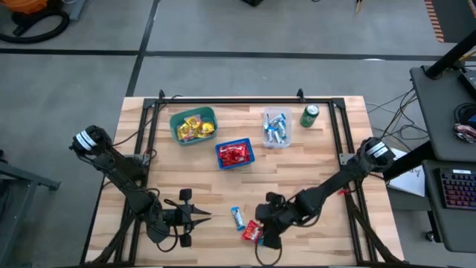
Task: Sort candy
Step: Put the skittles candy into the blue basket, then put the hersheys bar into the transparent bin
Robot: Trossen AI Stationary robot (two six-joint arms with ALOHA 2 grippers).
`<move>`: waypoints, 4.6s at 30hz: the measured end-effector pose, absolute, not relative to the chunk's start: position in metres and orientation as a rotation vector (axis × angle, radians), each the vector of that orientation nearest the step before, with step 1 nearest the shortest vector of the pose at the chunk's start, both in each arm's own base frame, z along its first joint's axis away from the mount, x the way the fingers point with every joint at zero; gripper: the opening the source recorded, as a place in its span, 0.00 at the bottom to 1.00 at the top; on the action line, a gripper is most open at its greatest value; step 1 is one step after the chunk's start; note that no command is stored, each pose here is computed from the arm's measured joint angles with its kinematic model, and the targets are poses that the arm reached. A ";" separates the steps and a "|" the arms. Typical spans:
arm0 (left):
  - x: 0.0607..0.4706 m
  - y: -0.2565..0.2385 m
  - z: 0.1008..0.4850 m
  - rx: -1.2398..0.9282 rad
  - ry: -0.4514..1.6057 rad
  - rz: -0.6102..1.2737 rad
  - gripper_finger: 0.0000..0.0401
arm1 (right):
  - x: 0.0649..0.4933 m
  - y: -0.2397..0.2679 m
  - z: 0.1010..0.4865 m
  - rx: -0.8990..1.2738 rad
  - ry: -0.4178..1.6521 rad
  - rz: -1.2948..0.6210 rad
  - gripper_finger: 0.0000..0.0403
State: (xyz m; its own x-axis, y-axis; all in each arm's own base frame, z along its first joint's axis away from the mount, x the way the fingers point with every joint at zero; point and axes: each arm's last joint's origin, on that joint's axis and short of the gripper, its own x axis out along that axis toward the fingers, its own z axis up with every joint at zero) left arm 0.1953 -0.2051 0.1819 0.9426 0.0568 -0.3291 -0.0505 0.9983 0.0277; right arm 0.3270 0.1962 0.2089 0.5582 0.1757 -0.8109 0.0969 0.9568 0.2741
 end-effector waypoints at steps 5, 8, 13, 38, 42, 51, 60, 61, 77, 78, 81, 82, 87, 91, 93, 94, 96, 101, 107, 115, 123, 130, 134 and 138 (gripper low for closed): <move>0.195 -0.205 0.182 0.018 0.336 0.054 0.18 | 0.335 0.210 0.191 0.310 0.966 0.072 0.45; 0.195 -0.205 0.182 0.020 0.337 0.054 0.21 | 0.341 0.217 0.180 0.302 0.990 0.073 0.45; 0.195 -0.205 0.182 0.019 0.337 0.054 0.25 | 0.355 0.229 0.162 0.227 1.035 0.087 0.45; 0.195 -0.205 0.182 -0.010 0.333 0.065 0.25 | 0.367 0.218 0.144 0.003 1.204 0.008 0.03; 0.195 -0.205 0.182 -0.010 0.333 0.066 0.25 | 0.365 0.211 0.168 0.015 1.175 0.019 0.03; 0.196 -0.203 0.182 -0.003 0.314 0.108 0.25 | 0.358 0.165 0.248 -0.072 0.992 -0.044 0.03; 0.196 -0.203 0.183 -0.013 0.307 0.117 0.25 | 0.385 0.069 0.284 -0.098 0.801 -0.243 0.03; 0.196 -0.203 0.183 -0.015 0.307 0.118 0.25 | 0.391 0.059 0.282 -0.091 0.777 -0.265 0.03; 0.196 -0.203 0.183 -0.028 0.304 0.126 0.25 | 0.438 -0.032 0.206 0.152 0.843 -0.282 0.14; 0.196 -0.203 0.183 -0.027 0.302 0.130 0.25 | 0.438 -0.033 0.205 0.158 0.848 -0.286 0.17; 0.197 -0.202 0.183 -0.026 0.298 0.140 0.25 | 0.437 -0.033 0.201 0.155 0.873 -0.298 0.28; 0.197 -0.202 0.183 -0.026 0.297 0.142 0.25 | 0.436 -0.033 0.202 0.156 0.879 -0.299 0.31; 0.197 -0.202 0.183 -0.040 0.294 0.146 0.25 | 0.419 -0.021 0.234 0.231 0.885 -0.262 0.43; 0.197 -0.201 0.183 -0.077 0.283 0.168 0.25 | 0.399 0.013 0.256 0.319 0.956 -0.117 0.46; 0.197 -0.201 0.184 -0.082 0.277 0.178 0.25 | 0.390 0.036 0.262 0.323 0.991 -0.057 0.46; 0.197 -0.201 0.184 -0.077 0.277 0.177 0.26 | 0.386 0.048 0.264 0.312 1.003 -0.029 0.46; 0.198 -0.201 0.184 -0.061 0.275 0.174 0.27 | 0.378 0.072 0.267 0.286 1.032 0.020 0.46; 0.203 -0.201 0.188 -0.004 0.280 0.147 0.33 | 0.360 0.127 0.261 0.278 1.097 0.113 0.46; 0.225 -0.198 0.195 0.076 0.334 -0.008 0.44 | 0.339 0.167 0.251 0.315 1.141 0.117 0.46; 0.266 -0.191 0.168 0.248 0.478 -0.225 0.51 | 0.318 0.195 0.239 0.334 1.168 0.053 0.46; 0.300 -0.179 0.129 0.402 0.620 -0.241 0.49 | 0.307 0.206 0.235 0.340 1.156 0.011 0.46; 0.312 -0.170 0.107 0.450 0.680 -0.221 0.47 | 0.304 0.210 0.234 0.344 1.147 0.010 0.46; 0.314 -0.167 0.102 0.441 0.687 -0.213 0.43 | 0.304 0.211 0.234 0.340 1.132 0.010 0.46; 0.312 -0.166 0.100 0.437 0.693 -0.210 0.35 | 0.304 0.211 0.234 0.327 1.120 0.003 0.46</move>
State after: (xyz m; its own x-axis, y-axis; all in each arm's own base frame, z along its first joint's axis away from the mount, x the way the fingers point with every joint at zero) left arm 0.3120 -0.1657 0.1002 0.7531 -0.0431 -0.6565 0.3285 0.8892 0.3184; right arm 0.3043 0.2110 0.2340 0.4409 0.1659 -0.8821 0.1605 0.9524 0.2594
